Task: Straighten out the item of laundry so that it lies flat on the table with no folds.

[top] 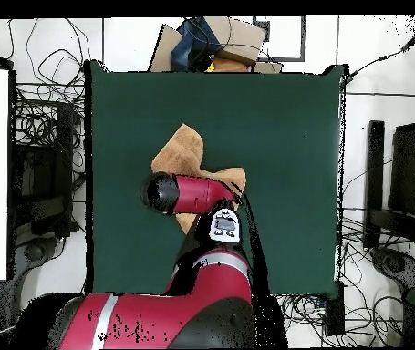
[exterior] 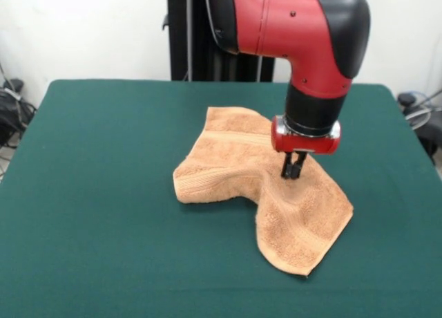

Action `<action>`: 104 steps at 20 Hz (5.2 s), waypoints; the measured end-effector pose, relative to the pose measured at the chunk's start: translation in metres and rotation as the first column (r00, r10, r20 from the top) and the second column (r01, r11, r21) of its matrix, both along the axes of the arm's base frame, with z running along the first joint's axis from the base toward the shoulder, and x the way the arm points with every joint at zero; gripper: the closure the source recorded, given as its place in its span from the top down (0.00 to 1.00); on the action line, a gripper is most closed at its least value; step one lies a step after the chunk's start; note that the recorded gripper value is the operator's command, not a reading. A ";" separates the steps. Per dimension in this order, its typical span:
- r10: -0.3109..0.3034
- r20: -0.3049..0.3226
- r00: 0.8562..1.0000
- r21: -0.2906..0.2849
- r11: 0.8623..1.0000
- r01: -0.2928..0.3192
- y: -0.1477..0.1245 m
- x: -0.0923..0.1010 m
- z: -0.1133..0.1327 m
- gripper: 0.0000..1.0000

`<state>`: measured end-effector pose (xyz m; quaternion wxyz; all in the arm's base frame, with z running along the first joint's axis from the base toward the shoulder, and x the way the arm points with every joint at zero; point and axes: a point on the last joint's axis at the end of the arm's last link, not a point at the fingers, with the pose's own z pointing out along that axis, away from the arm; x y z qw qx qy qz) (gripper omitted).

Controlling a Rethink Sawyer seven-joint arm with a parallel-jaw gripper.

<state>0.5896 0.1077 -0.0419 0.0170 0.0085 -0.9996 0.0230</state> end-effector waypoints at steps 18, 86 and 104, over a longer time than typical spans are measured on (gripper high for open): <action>0.002 -0.039 0.999 0.001 1.000 -0.002 0.003 -0.023 -0.006 0.00; 0.046 -0.011 0.999 0.031 0.998 -0.046 0.044 -0.059 -0.003 0.00; 0.128 0.014 0.992 0.035 0.991 -0.128 0.100 -0.077 -0.005 0.00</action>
